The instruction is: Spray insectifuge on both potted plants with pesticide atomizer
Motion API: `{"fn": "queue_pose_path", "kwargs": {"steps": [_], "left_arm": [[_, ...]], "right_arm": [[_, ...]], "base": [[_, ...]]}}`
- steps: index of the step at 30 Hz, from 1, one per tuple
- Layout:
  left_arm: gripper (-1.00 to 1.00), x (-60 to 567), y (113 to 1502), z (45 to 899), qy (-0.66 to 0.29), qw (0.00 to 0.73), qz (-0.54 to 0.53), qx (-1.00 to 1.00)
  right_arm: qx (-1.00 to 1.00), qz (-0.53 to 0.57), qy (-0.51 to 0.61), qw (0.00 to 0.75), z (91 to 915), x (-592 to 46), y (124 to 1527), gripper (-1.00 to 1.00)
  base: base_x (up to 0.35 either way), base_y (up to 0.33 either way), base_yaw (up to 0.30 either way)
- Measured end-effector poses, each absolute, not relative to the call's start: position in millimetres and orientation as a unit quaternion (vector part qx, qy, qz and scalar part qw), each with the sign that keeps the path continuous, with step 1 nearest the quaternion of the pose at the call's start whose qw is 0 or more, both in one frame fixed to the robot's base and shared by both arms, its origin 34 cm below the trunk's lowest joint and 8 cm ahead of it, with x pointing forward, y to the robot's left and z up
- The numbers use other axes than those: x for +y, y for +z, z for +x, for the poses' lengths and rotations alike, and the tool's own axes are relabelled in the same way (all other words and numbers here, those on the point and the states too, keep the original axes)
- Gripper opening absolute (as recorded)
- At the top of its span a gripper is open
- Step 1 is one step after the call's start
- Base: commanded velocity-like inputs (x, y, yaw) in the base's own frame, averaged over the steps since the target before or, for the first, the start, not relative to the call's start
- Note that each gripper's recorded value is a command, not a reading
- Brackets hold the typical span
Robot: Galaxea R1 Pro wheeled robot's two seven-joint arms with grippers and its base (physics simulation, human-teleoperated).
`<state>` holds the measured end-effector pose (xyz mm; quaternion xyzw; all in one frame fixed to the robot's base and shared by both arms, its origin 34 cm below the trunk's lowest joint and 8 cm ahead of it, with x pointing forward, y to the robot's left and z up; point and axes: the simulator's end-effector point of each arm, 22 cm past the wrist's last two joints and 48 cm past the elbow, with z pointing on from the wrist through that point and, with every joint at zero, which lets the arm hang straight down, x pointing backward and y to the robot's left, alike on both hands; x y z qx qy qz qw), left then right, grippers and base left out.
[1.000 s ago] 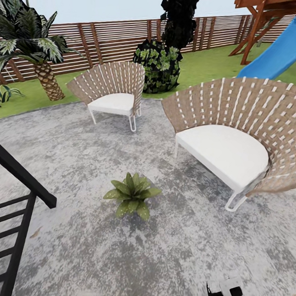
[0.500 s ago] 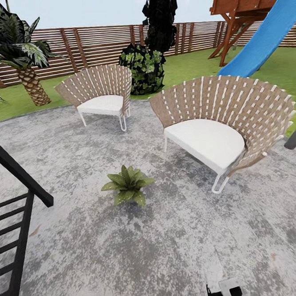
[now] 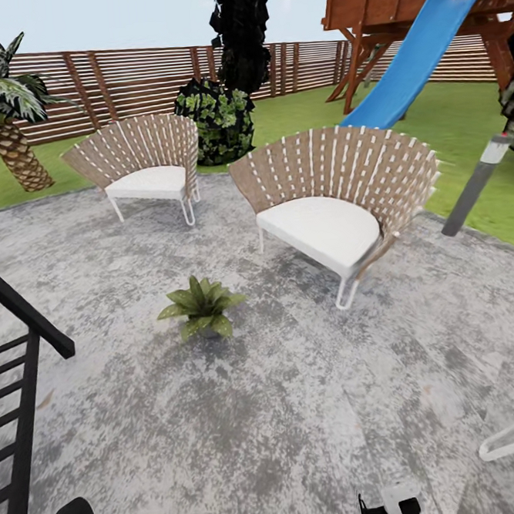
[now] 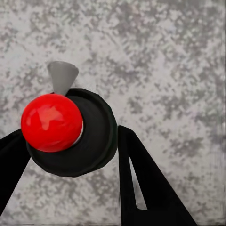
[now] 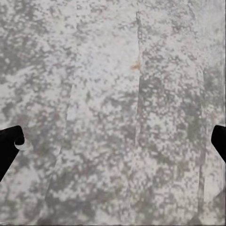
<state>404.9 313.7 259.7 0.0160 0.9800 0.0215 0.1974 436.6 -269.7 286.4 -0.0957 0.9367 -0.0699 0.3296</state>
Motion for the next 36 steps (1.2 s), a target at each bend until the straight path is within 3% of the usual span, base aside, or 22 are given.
{"fn": "queue_pose_path", "kwargs": {"steps": [36], "left_arm": [[-1.0,312.3,259.5,404.5,0.02,0.197,0.016,0.98]], "right_arm": [[0.936,-0.095,-0.071,0.33,437.3,-271.2,286.7,1.0]], "base": [[-0.339,0.058,-0.3]]}}
